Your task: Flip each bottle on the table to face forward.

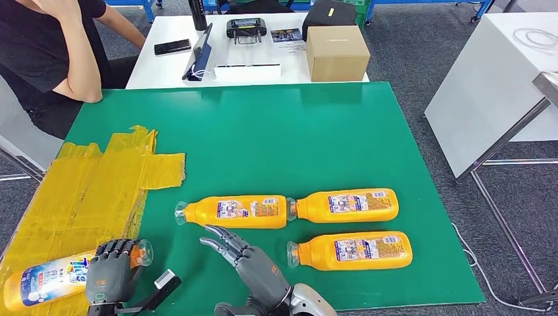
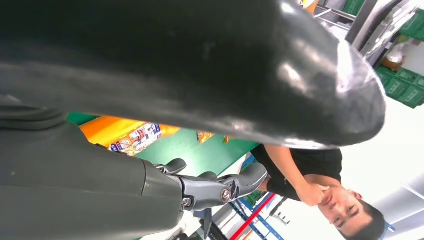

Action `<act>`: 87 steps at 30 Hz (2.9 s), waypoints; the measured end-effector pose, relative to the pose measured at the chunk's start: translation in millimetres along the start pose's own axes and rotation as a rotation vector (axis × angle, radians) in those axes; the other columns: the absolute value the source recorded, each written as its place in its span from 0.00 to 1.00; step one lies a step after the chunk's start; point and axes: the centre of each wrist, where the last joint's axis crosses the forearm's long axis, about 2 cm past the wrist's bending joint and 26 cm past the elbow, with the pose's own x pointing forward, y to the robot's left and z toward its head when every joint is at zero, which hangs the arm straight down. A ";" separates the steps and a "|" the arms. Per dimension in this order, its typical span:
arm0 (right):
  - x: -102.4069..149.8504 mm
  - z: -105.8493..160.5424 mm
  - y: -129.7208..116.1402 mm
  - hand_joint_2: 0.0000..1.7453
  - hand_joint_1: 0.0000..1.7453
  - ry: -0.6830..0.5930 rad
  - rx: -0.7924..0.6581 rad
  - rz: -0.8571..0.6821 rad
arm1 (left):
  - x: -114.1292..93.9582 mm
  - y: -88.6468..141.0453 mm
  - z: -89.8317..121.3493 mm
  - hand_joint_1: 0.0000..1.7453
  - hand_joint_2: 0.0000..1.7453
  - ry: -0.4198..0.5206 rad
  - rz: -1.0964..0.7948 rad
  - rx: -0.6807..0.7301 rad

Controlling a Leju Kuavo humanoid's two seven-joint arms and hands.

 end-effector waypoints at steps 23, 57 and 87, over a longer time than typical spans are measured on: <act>-0.3 0.0 0.2 0.00 0.00 0.004 0.000 -0.001 | 11.0 -1.8 3.0 1.00 1.00 -0.041 0.016 -0.005; -1.3 0.3 -1.0 0.00 0.00 0.054 -0.011 0.022 | 83.7 8.1 8.8 0.00 0.00 -0.187 0.345 -0.182; 15.5 24.7 -13.8 1.00 0.00 0.061 -0.300 0.081 | 84.2 97.6 8.4 0.00 0.00 0.027 1.779 0.547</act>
